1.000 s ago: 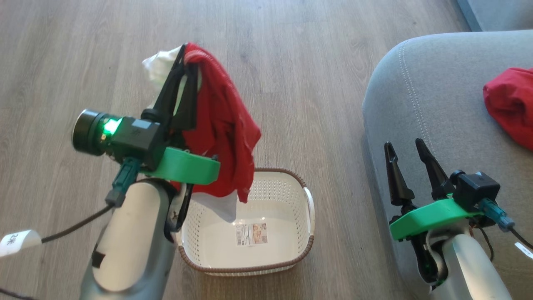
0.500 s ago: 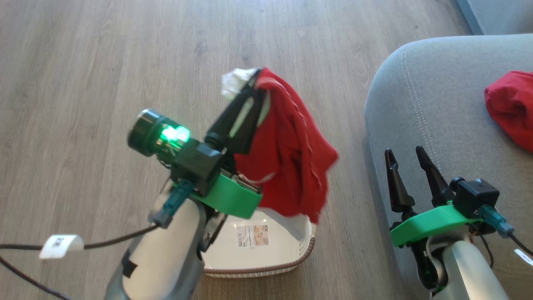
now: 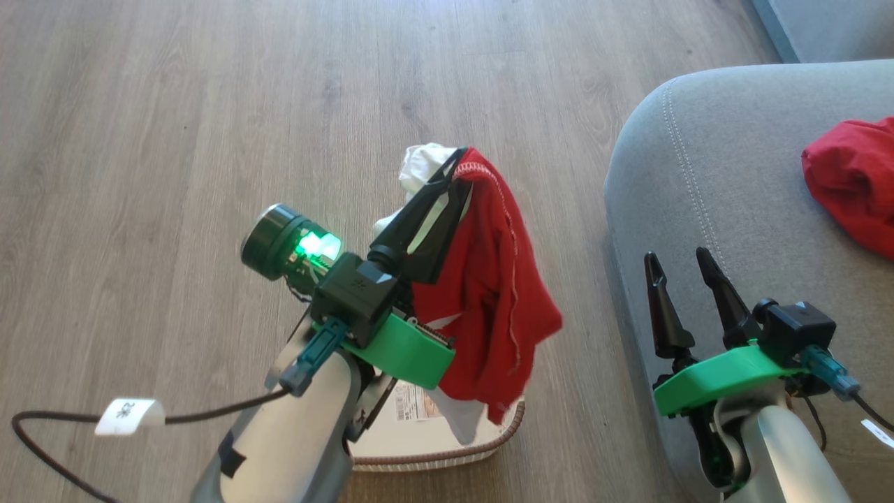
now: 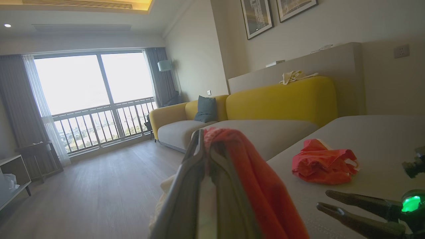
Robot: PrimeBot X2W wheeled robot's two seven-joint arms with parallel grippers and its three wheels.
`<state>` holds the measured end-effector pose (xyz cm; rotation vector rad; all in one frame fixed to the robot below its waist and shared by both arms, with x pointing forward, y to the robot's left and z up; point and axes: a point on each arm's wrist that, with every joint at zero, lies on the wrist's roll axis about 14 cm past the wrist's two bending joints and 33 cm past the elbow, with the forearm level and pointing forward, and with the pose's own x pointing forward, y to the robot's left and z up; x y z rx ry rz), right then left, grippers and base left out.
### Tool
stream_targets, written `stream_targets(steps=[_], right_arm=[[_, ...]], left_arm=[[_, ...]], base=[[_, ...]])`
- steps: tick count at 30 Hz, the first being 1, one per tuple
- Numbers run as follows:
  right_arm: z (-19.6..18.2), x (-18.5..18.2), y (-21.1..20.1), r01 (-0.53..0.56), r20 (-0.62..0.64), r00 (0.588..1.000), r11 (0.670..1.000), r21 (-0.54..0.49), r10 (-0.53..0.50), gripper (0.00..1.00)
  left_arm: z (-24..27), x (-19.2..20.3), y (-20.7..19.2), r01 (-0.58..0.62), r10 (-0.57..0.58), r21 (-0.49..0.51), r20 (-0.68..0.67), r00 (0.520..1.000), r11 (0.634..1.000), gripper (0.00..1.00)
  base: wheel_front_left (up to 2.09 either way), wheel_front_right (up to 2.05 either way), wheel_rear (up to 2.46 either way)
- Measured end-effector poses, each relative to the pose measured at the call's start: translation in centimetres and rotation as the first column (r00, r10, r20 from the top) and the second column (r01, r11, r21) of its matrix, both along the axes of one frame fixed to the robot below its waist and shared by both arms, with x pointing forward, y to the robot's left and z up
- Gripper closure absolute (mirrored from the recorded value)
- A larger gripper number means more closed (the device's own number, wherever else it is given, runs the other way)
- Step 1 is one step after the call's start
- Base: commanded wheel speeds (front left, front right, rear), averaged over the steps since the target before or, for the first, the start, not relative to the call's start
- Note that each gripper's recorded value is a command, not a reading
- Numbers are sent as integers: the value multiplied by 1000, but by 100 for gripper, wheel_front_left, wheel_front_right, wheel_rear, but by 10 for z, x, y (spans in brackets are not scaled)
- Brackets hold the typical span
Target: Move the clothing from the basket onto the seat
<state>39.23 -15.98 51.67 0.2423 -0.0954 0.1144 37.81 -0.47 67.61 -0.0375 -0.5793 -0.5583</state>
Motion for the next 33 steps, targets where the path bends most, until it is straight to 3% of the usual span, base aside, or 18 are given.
stream_targets(steps=[11,19,28,33], right_arm=[[7,-3,3,-12,23,1000,1000,-14,12,0],[30,-12,29,-180,89,978,978,-101,189,0],[19,-34,69,-429,27,893,868,-252,449,0],[24,-28,72,-464,21,868,827,-316,495,0]], left_arm=[[-1,-1,-2,7,-7,-2,-8,1000,1000,100],[-4,0,-4,11,-11,2,-15,1000,1000,100],[-13,2,-9,29,-28,21,-31,999,999,100],[-16,0,-12,46,-45,32,-36,998,998,100]], base=[[0,0,0],[0,0,0],[0,0,0],[0,0,0]])
